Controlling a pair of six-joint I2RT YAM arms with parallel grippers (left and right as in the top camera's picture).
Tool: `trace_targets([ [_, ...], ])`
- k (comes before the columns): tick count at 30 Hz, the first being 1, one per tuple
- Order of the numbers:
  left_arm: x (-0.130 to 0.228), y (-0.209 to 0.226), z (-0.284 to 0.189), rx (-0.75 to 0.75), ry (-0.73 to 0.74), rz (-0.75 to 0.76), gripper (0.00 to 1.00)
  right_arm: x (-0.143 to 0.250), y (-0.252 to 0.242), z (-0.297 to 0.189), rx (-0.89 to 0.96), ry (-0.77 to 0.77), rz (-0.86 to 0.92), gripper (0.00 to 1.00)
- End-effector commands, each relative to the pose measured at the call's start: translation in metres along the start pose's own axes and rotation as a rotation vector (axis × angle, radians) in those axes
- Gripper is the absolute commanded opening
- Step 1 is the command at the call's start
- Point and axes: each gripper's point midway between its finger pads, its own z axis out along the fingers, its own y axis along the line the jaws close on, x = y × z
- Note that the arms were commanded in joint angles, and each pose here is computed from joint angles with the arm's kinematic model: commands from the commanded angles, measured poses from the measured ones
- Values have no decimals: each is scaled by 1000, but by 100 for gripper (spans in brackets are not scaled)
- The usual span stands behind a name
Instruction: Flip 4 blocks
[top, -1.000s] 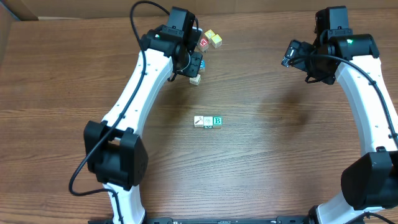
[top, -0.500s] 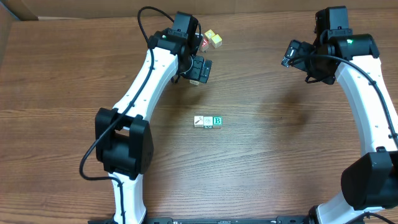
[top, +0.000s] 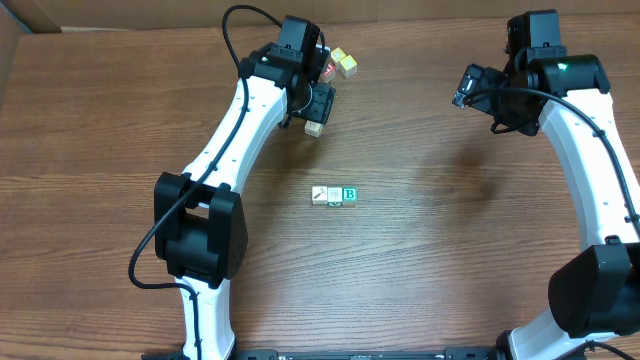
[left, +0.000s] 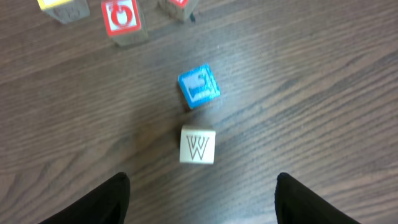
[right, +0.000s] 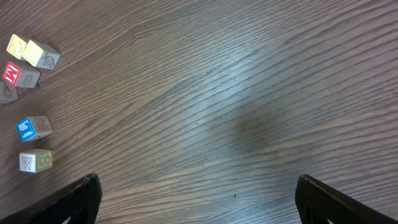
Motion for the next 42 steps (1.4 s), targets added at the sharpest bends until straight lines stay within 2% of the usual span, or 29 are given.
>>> trace_targets([
  [1,5,2,8,-5,7,3,68,-3,1,-5,-9,-17,5,100],
  [11,7,3,32,-4,-40,3,73,-3,1,-5,-9,-17,5,100],
  [26,35,5,74,-6,-74,53,62,-3,1,-5,-9,-17,5,100],
  [31,31,5,79,-4,-115,48,58,-3,1,-5,-9,-17,5,100],
  [42,39,5,90,-4,-135,48,57,-3,1,-5,-9,-17,5,100],
])
